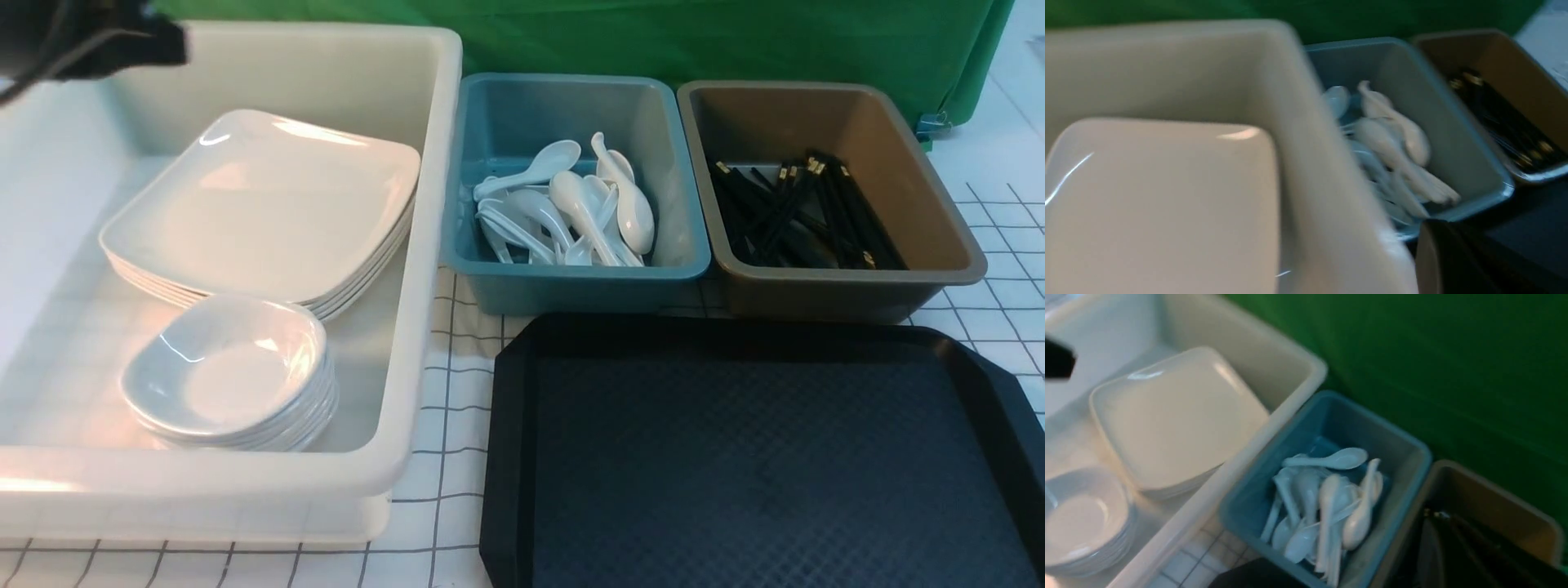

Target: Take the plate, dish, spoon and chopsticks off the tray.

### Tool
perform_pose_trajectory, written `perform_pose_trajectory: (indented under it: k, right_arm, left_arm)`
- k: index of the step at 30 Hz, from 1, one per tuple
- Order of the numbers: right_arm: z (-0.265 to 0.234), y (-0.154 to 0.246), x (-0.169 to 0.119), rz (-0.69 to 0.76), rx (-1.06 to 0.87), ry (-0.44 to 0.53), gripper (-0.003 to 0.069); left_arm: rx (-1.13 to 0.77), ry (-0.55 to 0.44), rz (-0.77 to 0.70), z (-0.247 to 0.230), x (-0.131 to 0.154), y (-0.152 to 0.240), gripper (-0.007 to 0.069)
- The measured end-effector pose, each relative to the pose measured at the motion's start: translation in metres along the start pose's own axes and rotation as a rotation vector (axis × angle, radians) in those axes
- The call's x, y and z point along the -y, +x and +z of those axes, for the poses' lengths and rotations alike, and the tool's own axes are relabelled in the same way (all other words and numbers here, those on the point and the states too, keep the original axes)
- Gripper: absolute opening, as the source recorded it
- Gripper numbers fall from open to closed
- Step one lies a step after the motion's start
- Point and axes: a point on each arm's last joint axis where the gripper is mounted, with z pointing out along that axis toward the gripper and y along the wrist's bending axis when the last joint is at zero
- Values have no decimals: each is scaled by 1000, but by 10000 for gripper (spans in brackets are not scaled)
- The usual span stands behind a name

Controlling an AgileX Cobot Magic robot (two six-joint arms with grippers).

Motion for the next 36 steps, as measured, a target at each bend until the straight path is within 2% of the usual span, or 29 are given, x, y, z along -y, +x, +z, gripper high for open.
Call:
perform_pose_trajectory:
  k: [1,2,3,4,5,7,9,12,13,14,16,17,20,22,25,29,36]
  right_arm:
    - [-3,1,2,4,3,5,20]
    - [-27,6,16,37,27,47,23]
    - [-28,8,17,41,22,51,23]
    - [-53,21,29,86,31,95,27]
    - [-56,22,30,88,30,99,27]
    - [-78,48,37,118,4,145,29]
    - [-102,76,39,149,14,188,30]
    - [-116,103,35,172,71,198,31]
    - [-126,129,30,178,160,192,34]
    - [-127,132,29,176,171,191,34]
    - [-139,174,19,162,332,175,36]
    - [-136,186,16,155,354,171,36]
    - [-138,233,2,114,603,141,40]
    - [-139,244,-1,107,662,134,41]
    - [-127,283,-14,78,816,101,48]
    - [-121,300,-21,69,905,78,62]
    - [-122,299,-22,81,953,62,95]
  left_arm:
    - [-1,18,16,0,8,-1,-11]
    - [10,59,105,-13,37,-3,-12]
    - [7,72,123,-13,44,-3,-12]
    - [23,118,201,-28,71,-3,-13]
    - [25,123,210,-30,74,-3,-13]
    - [33,164,267,-48,100,2,-13]
    - [31,147,289,-66,109,13,-13]
    - [18,126,282,-75,110,30,-13]
    - [11,105,262,-77,107,51,-13]
    - [24,103,260,-79,107,50,-13]
    - [40,71,205,-77,100,83,-13]
    - [53,59,180,-76,97,93,-13]
    - [145,23,98,-73,88,136,-13]
    - [177,19,87,-74,86,145,-13]
    - [286,3,60,-66,78,180,-10]
    - [413,-15,56,-61,73,195,-3]
    - [464,-21,51,-60,72,198,-2]
